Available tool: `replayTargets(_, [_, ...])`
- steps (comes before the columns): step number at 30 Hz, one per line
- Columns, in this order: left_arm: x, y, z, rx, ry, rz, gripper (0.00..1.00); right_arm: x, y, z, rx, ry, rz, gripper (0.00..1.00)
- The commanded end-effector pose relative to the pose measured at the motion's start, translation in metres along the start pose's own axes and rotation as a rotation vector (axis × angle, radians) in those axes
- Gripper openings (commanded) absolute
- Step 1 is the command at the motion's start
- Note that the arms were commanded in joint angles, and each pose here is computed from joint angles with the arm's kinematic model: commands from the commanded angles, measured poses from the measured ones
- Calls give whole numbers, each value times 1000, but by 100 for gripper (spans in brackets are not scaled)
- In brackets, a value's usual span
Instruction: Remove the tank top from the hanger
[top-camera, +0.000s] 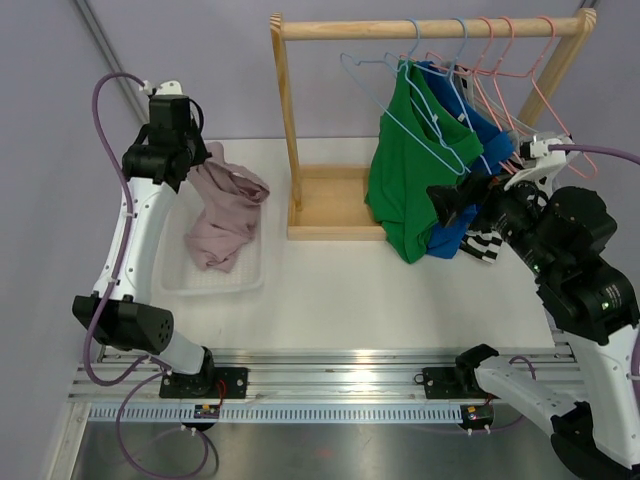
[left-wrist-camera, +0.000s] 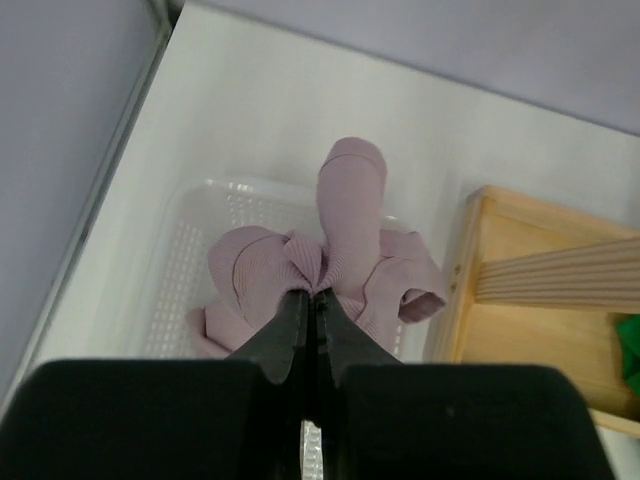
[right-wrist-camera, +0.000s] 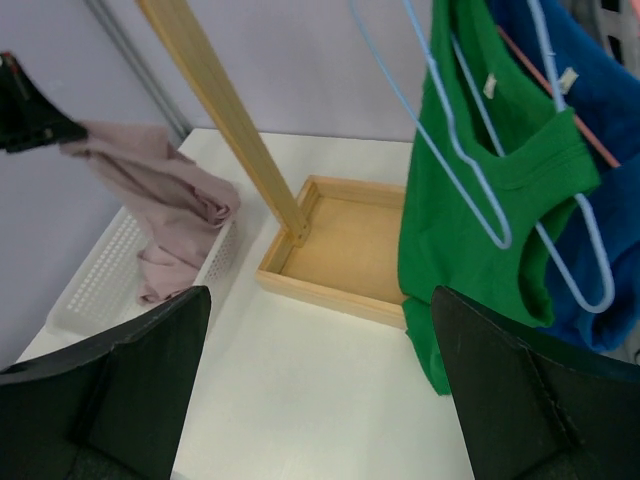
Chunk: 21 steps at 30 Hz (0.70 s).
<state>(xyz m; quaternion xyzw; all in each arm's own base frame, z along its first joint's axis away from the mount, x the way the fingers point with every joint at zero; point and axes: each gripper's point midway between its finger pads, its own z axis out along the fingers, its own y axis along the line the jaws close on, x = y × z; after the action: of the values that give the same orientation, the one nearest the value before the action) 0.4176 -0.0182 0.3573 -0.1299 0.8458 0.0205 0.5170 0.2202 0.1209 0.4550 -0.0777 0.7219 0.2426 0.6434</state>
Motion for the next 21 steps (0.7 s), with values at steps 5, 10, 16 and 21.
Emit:
replayTargets(5, [69,29,14,-139,147,-131,27,-37,-54,-4,341,-68,-40,99])
replayTargets(10, [85,44,-1,-200,215,-110,99,-51,-94,12,597,-14,-146,99])
replayTargets(16, [90,11,-49,117,186,-47,99,-81,-86,34,525,-23,-175,99])
replayTargets(21, [112,-9,-87,283,156,5,99,-87,-105,54,487,40,-170,93])
